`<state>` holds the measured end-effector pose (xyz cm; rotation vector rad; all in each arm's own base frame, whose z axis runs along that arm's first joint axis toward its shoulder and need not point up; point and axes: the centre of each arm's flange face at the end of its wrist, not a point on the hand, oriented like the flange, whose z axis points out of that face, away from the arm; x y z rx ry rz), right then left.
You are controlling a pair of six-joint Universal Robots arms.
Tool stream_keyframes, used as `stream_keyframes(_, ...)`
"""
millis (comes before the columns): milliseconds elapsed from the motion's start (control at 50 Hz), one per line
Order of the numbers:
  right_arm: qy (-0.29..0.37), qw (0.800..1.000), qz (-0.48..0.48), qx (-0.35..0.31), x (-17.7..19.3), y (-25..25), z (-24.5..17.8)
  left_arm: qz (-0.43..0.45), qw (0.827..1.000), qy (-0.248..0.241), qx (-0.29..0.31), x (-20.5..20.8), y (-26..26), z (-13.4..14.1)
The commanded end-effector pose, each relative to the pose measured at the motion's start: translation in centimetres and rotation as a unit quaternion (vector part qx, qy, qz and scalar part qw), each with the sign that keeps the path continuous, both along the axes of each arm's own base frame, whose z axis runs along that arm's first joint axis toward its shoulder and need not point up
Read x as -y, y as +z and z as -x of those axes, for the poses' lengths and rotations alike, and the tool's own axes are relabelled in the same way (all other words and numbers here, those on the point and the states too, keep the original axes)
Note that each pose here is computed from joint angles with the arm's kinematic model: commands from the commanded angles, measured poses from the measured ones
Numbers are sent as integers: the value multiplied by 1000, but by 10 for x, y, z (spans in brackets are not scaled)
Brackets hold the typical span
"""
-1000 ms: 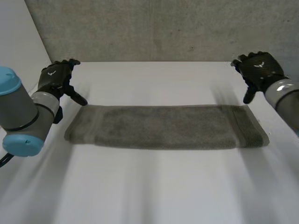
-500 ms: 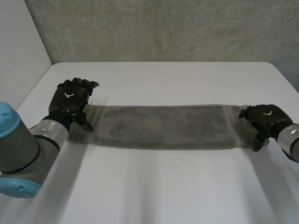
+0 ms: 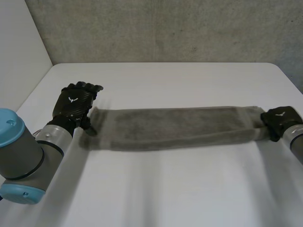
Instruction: Fold the towel.
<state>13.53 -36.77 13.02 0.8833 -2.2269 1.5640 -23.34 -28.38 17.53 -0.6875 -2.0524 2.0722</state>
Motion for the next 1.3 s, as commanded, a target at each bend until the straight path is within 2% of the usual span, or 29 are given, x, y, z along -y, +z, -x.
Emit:
stream_keyframes(20, -53, 994, 25, -93, 23, 10, 46, 2, 1000, 3, -1, 0, 2, -1)
stream_keyframes(60, -75, 987, 44, -137, 35, 23, 68, 6, 1000, 4, -2, 0, 5, -2)
stream_keyframes(100, -79, 984, 57, -152, 39, 30, 71, 10, 1000, 4, -3, 1, 7, -2)
stream_keyframes(180, -64, 983, 95, -142, 42, 54, 49, 18, 1000, 5, -8, 2, 13, -2)
stream_keyframes(220, -12, 983, 154, -96, 31, 90, -6, 25, 1000, 5, -17, 3, 19, 0)
stream_keyframes(240, -12, 983, 154, -95, 31, 90, -6, 25, 1000, 5, -17, 3, 19, 0)
stream_keyframes(260, 19, 982, 177, -66, 20, 106, -37, 29, 999, 6, -27, 4, 24, 0)
stream_keyframes(280, 20, 982, 177, -65, 20, 107, -37, 33, 999, 6, -37, 6, 29, 1)
stream_keyframes(320, 120, 971, 207, -16, -21, 126, -114, 33, 998, 5, -48, 6, 32, 2)
stream_keyframes(340, 121, 971, 208, -16, -21, 126, -115, 35, 998, 1, -58, 6, 36, 4)
stream_keyframes(360, 171, 962, 213, -5, -44, 126, -149, 38, 997, -3, -67, 5, 40, 7)
stream_keyframes(380, 216, 954, 210, 5, -66, 123, -178, 38, 997, -3, -67, 5, 40, 7)
stream_keyframes(400, 216, 953, 210, 5, -66, 123, -178, 40, 996, -7, -74, 4, 43, 10)
stream_keyframes(440, 299, 938, 176, 4, -107, 91, -224, 41, 996, -10, -78, 3, 44, 11)
stream_keyframes(460, 299, 938, 176, 4, -107, 91, -224, 41, 996, -11, -80, 2, 45, 12)
stream_keyframes(500, 356, 924, 137, -5, -138, 54, -250, 39, 996, -13, -79, 1, 44, 13)
stream_keyframes(540, 371, 921, 123, -9, -146, 41, -256, 38, 996, -13, -79, 1, 44, 13)
stream_keyframes(680, 393, 915, 94, -9, -159, 16, -265, 31, 996, -23, -76, -4, 38, 19)
stream_keyframes(760, 415, 905, 87, 16, -161, 19, -266, 31, 996, -25, -76, -4, 38, 20)
stream_keyframes(900, 400, 911, 83, 49, -160, 43, -254, 41, 995, -40, -80, -4, 44, 31)
stream_keyframes(940, 366, 922, 87, 88, -148, 69, -231, 43, 995, -44, -82, -5, 46, 34)
stream_keyframes(980, 366, 922, 87, 88, -148, 69, -231, 47, 994, -49, -84, -6, 48, 37)
stream_keyframes(1020, 297, 940, 79, 146, -127, 92, -193, 51, 993, -60, -86, -10, 51, 44)
stream_keyframes(1040, 297, 940, 79, 146, -127, 92, -193, 51, 993, -60, -86, -10, 51, 44)
stream_keyframes(1080, 248, 952, 56, 172, -115, 91, -168, 53, 992, -72, -88, -15, 53, 51)
stream_keyframes(1200, 181, 973, 10, 141, -107, 65, -120, 47, 991, -92, -88, -24, 49, 64)
stream_keyframes(1300, 166, 981, -14, 96, -107, 41, -99, 41, 991, -99, -85, -27, 44, 68)
